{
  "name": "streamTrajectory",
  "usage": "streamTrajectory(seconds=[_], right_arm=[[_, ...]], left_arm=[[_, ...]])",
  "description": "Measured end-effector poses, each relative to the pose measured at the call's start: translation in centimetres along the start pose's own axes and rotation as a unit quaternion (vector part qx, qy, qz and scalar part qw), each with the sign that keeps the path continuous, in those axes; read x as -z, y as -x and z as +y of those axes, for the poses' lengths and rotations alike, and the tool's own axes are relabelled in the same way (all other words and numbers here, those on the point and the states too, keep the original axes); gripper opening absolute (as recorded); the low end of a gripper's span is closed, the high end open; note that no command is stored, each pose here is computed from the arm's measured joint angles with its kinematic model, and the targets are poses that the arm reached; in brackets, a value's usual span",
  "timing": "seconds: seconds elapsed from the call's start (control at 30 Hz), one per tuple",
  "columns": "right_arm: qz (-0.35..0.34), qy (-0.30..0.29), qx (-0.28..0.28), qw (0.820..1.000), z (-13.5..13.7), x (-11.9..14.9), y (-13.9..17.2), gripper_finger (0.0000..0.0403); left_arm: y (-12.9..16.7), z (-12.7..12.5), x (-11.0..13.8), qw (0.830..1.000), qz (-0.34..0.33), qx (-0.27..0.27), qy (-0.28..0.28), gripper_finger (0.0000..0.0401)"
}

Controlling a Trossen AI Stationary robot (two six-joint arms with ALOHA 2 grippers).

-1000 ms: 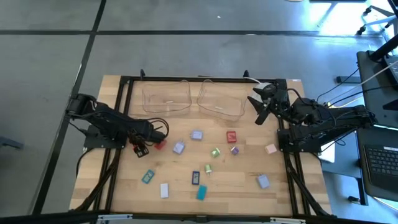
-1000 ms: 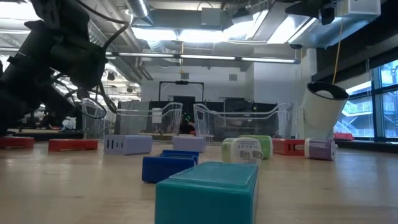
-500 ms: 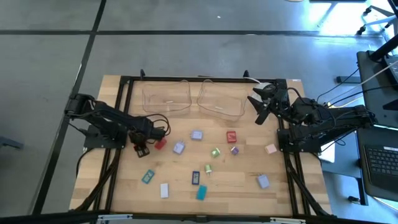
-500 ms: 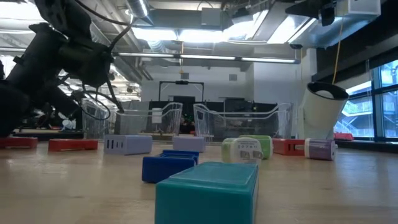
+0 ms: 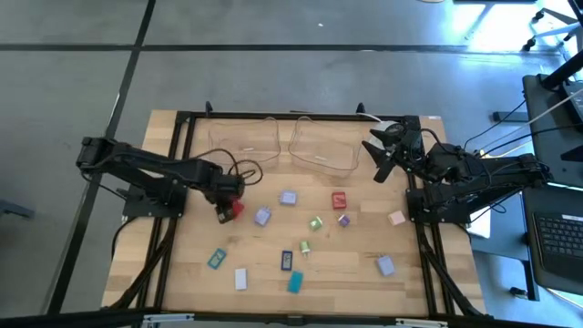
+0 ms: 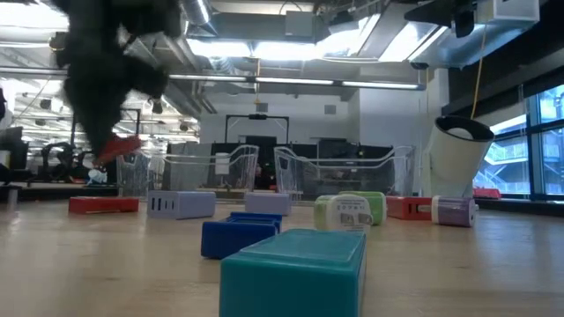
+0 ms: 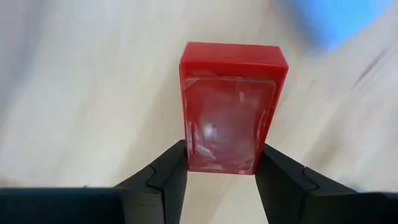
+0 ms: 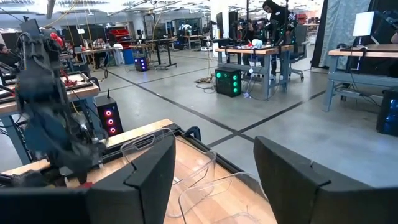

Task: Pick & Place Office items
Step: Put the left red digital timer into the left transparent bin

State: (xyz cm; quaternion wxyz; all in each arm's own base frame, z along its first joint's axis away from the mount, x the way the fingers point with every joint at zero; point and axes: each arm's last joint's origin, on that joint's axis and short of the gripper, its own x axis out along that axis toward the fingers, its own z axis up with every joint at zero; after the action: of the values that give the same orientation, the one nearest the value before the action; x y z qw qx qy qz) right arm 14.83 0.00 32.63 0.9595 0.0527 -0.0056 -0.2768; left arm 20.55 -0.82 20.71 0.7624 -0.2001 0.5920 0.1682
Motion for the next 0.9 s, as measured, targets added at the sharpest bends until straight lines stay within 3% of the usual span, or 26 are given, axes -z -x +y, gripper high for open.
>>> streamTrajectory(seconds=[0.17,0.33,0.43,0.7,0.9], right_arm=[[0.008,0.005,0.008,1.000,0.2,0.3,-0.4,0.0221],[0.023,-0.009,0.011,1.000,0.7,0.9,-1.1,0.0221],[0.032,-0.035,0.013,0.999,1.0,1.3,-1.5,0.0221],[0.048,-0.093,0.020,0.994,1.6,2.0,-2.2,0.0221],[0.054,-0.133,0.024,0.989,1.8,2.4,-2.6,0.0221]], left_arm=[[3.8,-0.6,-3.1,0.983,-0.182,-0.029,0.007,0.0159],[6.4,-0.1,-6.1,0.942,-0.326,-0.080,0.012,0.0160],[7.6,0.4,-7.8,0.915,-0.395,-0.083,0.017,0.0160],[10.2,1.3,-10.5,0.847,-0.531,-0.016,0.007,0.0160],[11.5,1.2,-11.1,0.809,-0.588,-0.012,-0.012,0.0160]])
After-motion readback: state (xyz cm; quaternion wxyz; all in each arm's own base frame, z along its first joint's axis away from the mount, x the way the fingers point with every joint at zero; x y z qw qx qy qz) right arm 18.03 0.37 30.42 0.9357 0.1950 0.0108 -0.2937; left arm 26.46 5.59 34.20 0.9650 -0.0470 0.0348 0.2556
